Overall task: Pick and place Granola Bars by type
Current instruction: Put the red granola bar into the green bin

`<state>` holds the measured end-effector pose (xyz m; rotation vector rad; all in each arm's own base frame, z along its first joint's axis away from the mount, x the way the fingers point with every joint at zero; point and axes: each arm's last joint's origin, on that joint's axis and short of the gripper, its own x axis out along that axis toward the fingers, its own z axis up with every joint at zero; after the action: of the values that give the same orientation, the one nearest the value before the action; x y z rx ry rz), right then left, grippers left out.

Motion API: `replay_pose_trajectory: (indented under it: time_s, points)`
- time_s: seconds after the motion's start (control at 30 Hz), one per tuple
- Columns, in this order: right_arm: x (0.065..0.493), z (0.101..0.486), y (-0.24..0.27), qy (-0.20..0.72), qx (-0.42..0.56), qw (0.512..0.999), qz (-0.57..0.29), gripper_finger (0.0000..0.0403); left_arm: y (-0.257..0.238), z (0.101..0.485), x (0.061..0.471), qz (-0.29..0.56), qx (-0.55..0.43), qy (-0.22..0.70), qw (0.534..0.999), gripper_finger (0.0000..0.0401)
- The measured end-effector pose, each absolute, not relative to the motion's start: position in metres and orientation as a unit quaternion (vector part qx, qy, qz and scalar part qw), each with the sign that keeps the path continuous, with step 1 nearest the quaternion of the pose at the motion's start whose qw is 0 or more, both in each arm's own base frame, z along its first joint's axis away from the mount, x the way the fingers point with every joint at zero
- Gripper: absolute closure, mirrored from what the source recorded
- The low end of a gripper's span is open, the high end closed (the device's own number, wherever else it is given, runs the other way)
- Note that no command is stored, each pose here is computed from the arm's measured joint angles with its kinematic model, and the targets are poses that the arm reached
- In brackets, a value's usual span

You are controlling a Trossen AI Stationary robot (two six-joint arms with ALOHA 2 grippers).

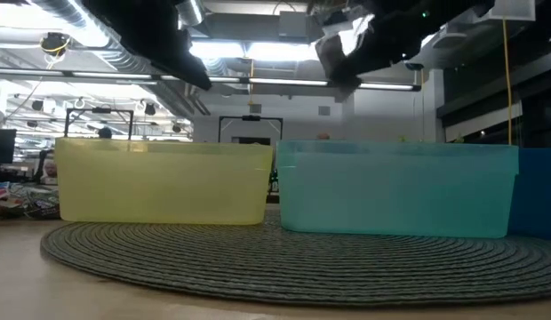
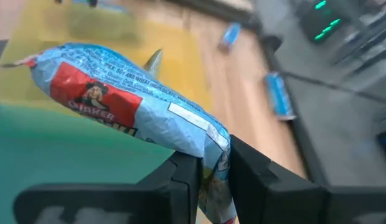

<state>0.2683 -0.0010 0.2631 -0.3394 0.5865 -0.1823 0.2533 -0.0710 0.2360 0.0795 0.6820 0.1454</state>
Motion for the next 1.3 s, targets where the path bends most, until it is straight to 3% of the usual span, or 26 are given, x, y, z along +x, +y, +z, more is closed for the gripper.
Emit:
replay_pose_trajectory:
  time_s: [0.47,1.3]
  points:
    - [0.266,0.244,-0.008,0.357,-0.088,0.926,-0.085,0.0328,-0.074,0.221,0.251,0.058,0.044,0.308,0.949,0.0274]
    - [0.304,0.189,-0.005,0.536,-0.052,0.841,-0.060,0.0328,-0.109,0.224,0.238,0.063,0.063,0.272,0.958,0.0274]
